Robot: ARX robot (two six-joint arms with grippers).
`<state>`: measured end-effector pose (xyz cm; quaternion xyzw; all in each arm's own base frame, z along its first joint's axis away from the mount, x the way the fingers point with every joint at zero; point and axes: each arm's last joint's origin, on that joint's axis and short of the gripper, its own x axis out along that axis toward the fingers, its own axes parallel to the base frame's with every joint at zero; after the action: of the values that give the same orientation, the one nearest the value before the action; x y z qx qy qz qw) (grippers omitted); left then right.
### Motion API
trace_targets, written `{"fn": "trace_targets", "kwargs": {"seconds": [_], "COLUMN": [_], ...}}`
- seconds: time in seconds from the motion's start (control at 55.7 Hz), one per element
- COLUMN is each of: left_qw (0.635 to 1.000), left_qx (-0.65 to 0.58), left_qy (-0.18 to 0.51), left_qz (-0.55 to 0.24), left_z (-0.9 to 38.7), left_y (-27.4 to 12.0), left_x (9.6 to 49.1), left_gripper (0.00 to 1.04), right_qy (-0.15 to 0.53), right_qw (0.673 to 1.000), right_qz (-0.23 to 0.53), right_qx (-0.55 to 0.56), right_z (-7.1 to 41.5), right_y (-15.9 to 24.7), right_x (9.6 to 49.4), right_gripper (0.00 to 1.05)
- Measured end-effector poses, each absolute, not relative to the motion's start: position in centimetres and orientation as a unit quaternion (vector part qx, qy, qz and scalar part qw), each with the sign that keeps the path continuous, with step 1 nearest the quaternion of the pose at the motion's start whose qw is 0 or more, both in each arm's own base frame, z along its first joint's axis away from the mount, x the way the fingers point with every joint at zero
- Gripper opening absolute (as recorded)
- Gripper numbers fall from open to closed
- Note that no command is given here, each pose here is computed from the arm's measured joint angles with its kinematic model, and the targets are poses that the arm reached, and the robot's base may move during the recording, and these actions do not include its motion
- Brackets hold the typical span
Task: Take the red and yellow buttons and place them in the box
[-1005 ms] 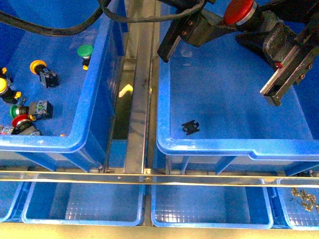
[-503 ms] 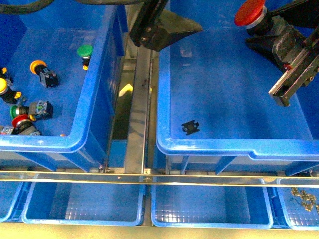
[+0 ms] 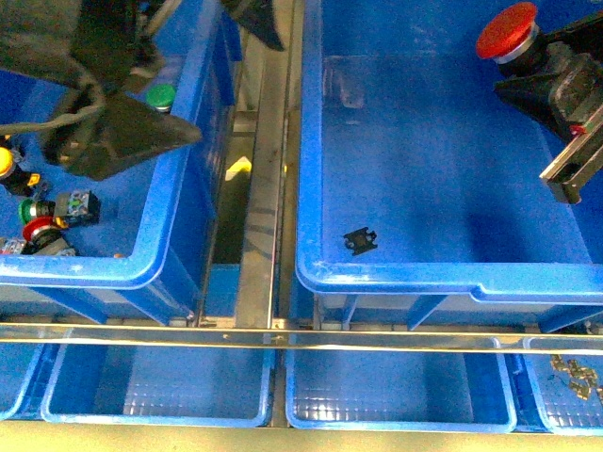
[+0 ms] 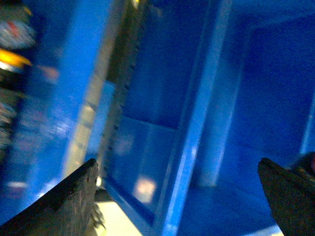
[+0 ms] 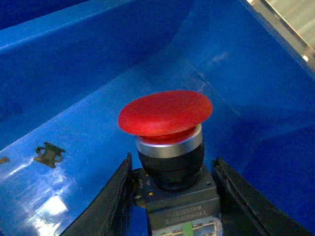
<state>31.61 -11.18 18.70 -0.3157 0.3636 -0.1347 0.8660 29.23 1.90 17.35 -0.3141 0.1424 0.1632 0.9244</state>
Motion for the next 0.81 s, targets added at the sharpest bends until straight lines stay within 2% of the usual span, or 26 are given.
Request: {"fn": "trace_targets", "kwargs": {"seconds": [0.054,0.144,0.503,0.592,0.646,0.736,0.808], "left_qw": [0.899,0.92,0.938,0.973,0.99,0.999,1.0], "left_qx": [-0.263,-0.209,-0.133,-0.08,-0.047,-0.028,-0.018], "left_qy": [0.328,0.317,0.319,0.215,0.136,0.04,0.004], "left_qz": [-0.119,-0.096,-0.032,0.0,0.002,-0.001,-0.011], "left_z": [18.8,18.3,16.1,14.9,14.3,15.4,16.4], "left_y": [-9.5,-7.2,-2.1,-1.7,-1.5,-1.3,-0.8], "left_x": [31.1,30.3,26.0,25.4,24.0,22.5,21.7], "left_gripper": [0.97,0.97,0.97,0.85,0.74,0.6,0.49], "right_qy": [0.141,0.144,0.17,0.178,0.18,0.189,0.188], "right_qw": [0.928,0.933,0.946,0.948,0.949,0.951,0.954], "right_qz": [0.151,0.135,0.094,0.086,0.075,0.056,0.051], "right_qx": [-0.309,-0.301,-0.258,-0.25,-0.247,-0.237,-0.229], "right_z": [17.8,18.4,19.4,19.6,19.9,20.1,20.3], "right_y": [1.6,1.3,1.1,1.2,1.1,1.0,1.1], "right_x": [28.9,28.4,24.4,23.6,23.0,22.5,22.3], "right_gripper": [0.39,0.39,0.39,0.39,0.39,0.39,0.39]}}
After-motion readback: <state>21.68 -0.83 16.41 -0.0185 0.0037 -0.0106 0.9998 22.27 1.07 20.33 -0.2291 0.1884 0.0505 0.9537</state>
